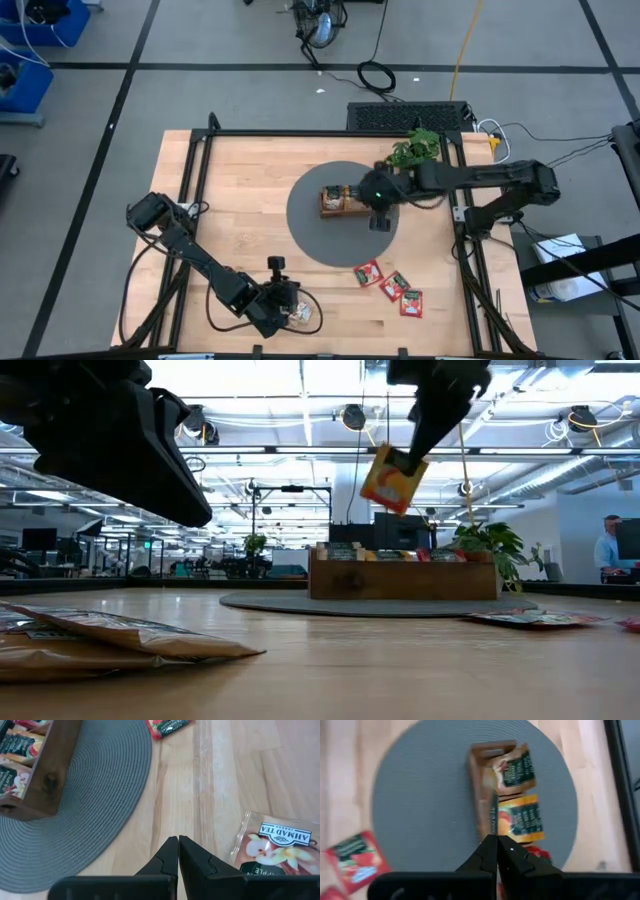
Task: Pick & Place Tea
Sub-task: Put the yellow tea bag to the middle section into the wooden organizer, then adjust the wooden organizer, then put the brown tea bag to the left section into the wooden organizer
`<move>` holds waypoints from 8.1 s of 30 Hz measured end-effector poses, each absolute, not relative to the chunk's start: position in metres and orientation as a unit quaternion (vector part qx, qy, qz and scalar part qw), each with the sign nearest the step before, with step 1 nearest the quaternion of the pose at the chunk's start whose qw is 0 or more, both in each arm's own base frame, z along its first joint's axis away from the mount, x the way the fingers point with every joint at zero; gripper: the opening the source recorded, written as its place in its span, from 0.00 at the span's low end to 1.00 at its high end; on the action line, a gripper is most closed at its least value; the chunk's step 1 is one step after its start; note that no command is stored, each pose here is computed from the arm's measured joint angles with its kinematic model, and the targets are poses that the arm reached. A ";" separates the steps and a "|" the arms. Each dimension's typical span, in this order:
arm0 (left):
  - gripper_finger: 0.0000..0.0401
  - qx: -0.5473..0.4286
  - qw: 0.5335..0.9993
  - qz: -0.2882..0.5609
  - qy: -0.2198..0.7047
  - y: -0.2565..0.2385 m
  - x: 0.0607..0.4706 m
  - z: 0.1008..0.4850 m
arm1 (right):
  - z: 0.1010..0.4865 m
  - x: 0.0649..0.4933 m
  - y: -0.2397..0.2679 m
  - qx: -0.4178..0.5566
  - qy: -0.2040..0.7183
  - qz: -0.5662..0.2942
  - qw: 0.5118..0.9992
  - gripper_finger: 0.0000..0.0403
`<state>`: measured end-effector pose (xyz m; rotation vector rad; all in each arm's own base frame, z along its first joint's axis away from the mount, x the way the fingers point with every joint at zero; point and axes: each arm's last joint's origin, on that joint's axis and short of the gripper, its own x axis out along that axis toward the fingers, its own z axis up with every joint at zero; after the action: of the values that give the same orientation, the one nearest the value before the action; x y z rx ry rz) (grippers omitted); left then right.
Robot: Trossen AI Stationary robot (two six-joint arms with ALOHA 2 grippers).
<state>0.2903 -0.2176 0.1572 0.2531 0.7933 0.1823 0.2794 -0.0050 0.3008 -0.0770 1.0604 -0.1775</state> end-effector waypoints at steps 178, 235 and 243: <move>0.05 0.059 0.937 -0.097 0.330 -0.280 0.246 0.170 | 0.172 0.244 0.108 0.047 0.110 0.142 0.983 0.00; 0.05 0.082 0.907 0.097 0.401 -0.195 0.290 0.113 | 0.122 0.311 0.092 0.025 0.164 0.160 0.973 0.00; 0.05 0.038 0.928 0.039 0.369 -0.220 0.288 0.145 | 0.121 0.311 0.092 0.014 0.168 0.161 0.972 0.00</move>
<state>0.2883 -0.2196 0.1450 0.0785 0.7555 0.0798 0.3107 0.0921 0.1214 0.0292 0.3382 0.3260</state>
